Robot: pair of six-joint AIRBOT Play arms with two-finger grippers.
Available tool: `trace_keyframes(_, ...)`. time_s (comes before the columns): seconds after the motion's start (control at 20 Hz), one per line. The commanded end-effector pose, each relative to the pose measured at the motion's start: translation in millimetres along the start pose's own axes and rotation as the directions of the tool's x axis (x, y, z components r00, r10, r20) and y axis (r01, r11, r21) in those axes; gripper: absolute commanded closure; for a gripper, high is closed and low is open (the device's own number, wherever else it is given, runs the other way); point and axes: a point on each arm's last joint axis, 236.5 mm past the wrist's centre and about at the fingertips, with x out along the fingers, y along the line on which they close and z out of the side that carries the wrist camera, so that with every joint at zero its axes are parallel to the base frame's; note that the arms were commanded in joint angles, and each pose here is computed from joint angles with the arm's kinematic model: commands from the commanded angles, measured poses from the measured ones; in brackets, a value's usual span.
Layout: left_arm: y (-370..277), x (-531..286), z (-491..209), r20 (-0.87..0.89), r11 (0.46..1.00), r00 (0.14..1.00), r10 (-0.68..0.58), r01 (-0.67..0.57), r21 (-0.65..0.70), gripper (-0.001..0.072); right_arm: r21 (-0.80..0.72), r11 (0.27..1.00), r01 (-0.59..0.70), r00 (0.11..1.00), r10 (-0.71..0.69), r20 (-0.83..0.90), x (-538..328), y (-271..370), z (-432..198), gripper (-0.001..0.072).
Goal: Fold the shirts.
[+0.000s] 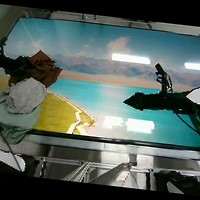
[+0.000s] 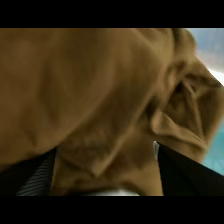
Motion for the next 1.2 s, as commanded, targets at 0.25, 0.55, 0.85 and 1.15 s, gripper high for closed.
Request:
trace_keyframes(0.25,-54.0,38.9,19.0,-0.142,0.989,0.989,0.034,-0.013,0.146,0.0693,0.000,1.000,0.000,1.000,0.000,0.002,0.2,0.2,0.2,0.0693)
trace_keyframes(0.55,-389.6,-145.4,-11.1,-0.102,0.506,0.598,-0.795,0.746,0.433,0.0692,0.017,0.999,-0.028,1.000,0.028,0.011,0.0,6.8,2.5,0.0693)
trace_keyframes(0.85,-477.3,-230.7,-139.0,-0.410,0.218,0.442,-0.798,0.846,0.487,0.0691,0.066,0.995,-0.070,0.995,0.074,-0.066,-21.6,4.4,-10.9,0.0693)
trace_keyframes(1.15,-419.5,-93.4,-177.7,-0.481,0.549,0.713,-0.510,0.700,0.456,0.0426,0.183,0.982,-0.037,0.997,0.025,0.068,-87.6,-53.1,14.6,0.0477)
